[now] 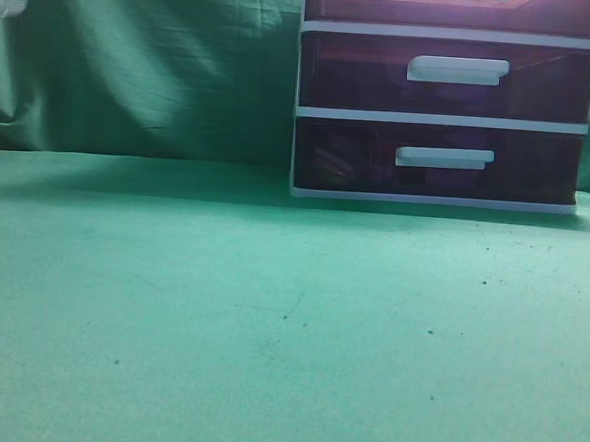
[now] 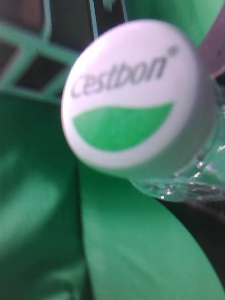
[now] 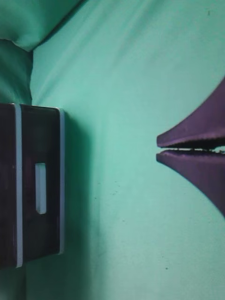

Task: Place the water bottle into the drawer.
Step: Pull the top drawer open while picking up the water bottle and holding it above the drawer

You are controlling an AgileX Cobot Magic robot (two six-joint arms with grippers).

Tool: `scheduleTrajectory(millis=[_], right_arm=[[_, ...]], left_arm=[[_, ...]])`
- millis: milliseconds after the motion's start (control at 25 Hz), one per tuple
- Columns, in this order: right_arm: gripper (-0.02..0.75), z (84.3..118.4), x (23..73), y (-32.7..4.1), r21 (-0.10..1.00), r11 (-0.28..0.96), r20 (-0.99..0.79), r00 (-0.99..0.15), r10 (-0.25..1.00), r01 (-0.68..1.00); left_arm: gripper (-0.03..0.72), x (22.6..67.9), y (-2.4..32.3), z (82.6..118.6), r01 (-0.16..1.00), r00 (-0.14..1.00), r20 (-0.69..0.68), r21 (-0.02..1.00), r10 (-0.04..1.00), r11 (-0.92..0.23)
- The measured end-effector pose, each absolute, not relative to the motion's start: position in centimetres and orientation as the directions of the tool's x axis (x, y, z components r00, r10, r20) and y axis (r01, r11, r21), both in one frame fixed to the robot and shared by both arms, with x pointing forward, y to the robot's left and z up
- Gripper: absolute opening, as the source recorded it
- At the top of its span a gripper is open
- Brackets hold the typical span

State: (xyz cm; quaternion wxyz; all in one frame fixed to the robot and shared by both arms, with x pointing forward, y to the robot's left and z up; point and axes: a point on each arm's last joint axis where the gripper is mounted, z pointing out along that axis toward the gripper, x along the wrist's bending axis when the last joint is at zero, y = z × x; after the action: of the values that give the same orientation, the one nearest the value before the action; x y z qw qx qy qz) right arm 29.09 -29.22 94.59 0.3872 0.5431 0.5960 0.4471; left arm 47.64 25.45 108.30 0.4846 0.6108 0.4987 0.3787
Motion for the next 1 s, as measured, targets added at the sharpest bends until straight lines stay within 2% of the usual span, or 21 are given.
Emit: scheduleTrajectory(millis=[120, 240, 320, 400, 520, 640, 760, 1000], right_arm=[[0.0, 95.2, 29.3, -29.2, 0.972, 0.011, 0.016, -0.11, 0.994, 0.235], [0.0, 97.1, 29.5, -29.2, 0.999, -0.043, 0.045, -0.112, 0.993, 0.019], [0.0, 99.0, 29.4, -29.3, 0.978, -0.102, 0.081, -0.123, 0.989, -0.182], [0.0, 100.0, 29.1, -29.3, 0.959, -0.119, 0.088, -0.129, 0.988, -0.256], [0.0, 102.3, 29.1, -29.3, 0.969, -0.093, 0.066, -0.124, 0.99, -0.231], [0.0, 105.3, 30.1, -29.2, 0.993, -0.032, 0.019, -0.115, 0.993, -0.117], [0.0, 107.9, 32.1, -28.9, 0.992, 0.115, -0.108, -0.124, 0.986, 0.053], [0.0, 110.7, 37.9, -28.2, 0.895, 0.388, -0.344, -0.214, 0.915, 0.222]], left_arm=[[0.293, 45.4, 23.7, 110.1, 0.177, 0.304, 0.0, 0.983, 0.953, -0.056], [0.293, 43.7, 22.8, 110.9, 0.165, 0.354, 0.005, 0.984, 0.935, -0.068], [0.293, 42.8, 22.3, 111.0, 0.171, 0.38, 0.008, 0.982, 0.925, -0.079], [0.293, 42.3, 21.7, 111.0, 0.18, 0.408, 0.01, 0.979, 0.913, -0.091], [0.293, 41.9, 21.0, 111.0, 0.179, 0.444, 0.009, 0.979, 0.896, -0.099], [0.293, 41.8, 20.8, 111.0, 0.18, 0.453, 0.01, 0.978, 0.892, -0.102], [0.293, 41.9, 20.8, 110.7, 0.195, 0.448, 0.011, 0.975, 0.894, -0.11], [0.293, 41.9, 20.9, 110.6, 0.209, 0.443, 0.013, 0.971, 0.897, -0.117]])
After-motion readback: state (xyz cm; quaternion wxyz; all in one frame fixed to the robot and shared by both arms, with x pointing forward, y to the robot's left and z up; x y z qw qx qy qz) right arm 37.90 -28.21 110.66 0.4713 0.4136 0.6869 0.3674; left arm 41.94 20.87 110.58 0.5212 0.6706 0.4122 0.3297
